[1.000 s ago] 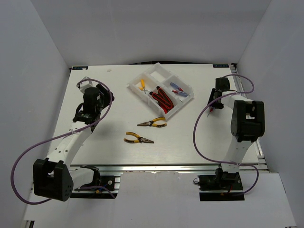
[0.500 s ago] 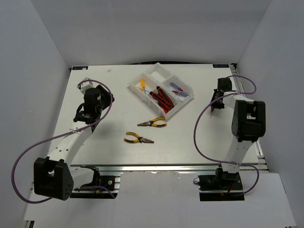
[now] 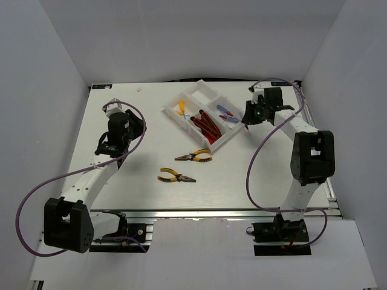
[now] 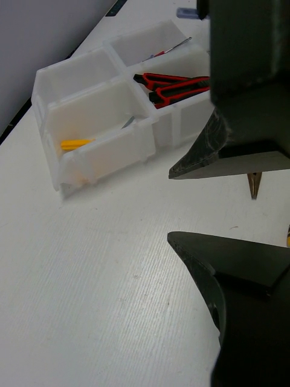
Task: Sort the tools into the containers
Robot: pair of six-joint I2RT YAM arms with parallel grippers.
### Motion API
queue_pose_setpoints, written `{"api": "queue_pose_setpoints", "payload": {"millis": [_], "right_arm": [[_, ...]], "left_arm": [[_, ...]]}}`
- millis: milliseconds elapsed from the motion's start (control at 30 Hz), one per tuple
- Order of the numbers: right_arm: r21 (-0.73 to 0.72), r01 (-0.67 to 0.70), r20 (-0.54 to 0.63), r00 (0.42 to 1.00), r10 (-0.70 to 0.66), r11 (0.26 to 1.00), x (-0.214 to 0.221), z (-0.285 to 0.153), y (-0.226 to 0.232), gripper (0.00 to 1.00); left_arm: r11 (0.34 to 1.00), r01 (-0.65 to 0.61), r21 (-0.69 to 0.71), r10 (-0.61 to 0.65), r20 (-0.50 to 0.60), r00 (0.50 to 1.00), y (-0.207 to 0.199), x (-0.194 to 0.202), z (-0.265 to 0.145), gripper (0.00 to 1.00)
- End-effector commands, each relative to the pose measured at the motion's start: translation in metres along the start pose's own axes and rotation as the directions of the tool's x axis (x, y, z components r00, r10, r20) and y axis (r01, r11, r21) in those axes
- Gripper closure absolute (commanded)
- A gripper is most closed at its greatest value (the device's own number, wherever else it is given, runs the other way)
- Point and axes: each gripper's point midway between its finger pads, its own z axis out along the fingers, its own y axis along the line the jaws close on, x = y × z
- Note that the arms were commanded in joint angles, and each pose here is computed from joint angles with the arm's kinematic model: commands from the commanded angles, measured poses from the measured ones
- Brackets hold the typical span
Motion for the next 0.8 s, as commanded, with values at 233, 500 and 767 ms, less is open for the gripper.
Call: {"api": "queue_pose_setpoints", "payload": {"millis": [233,500,767], "right_arm": [[-0.252,0.408,0.179,0.911,-0.372,0.878,-0.093,0.016,0.059,1.00],[-0.240,0.430,0.196,0.900,-0.390,0.870,-0.106,0.043,0.068,0.85],[-0.238,0.423,0.189,0.903,-0.386,0.874,-0.103,0.048,0.071,0.51]], "left_arm": [[0.984,-0.107,0.140,0.105,0.022,0.994,-0.018,-0.003,-0.004,0.49],[0.973,-0.151,0.177,0.151,0.010,0.988,-0.022,0.002,-0.004,0.49],[0.970,-0.164,0.177,0.165,0.011,0.986,-0.021,0.002,-0.003,0.49]]}}
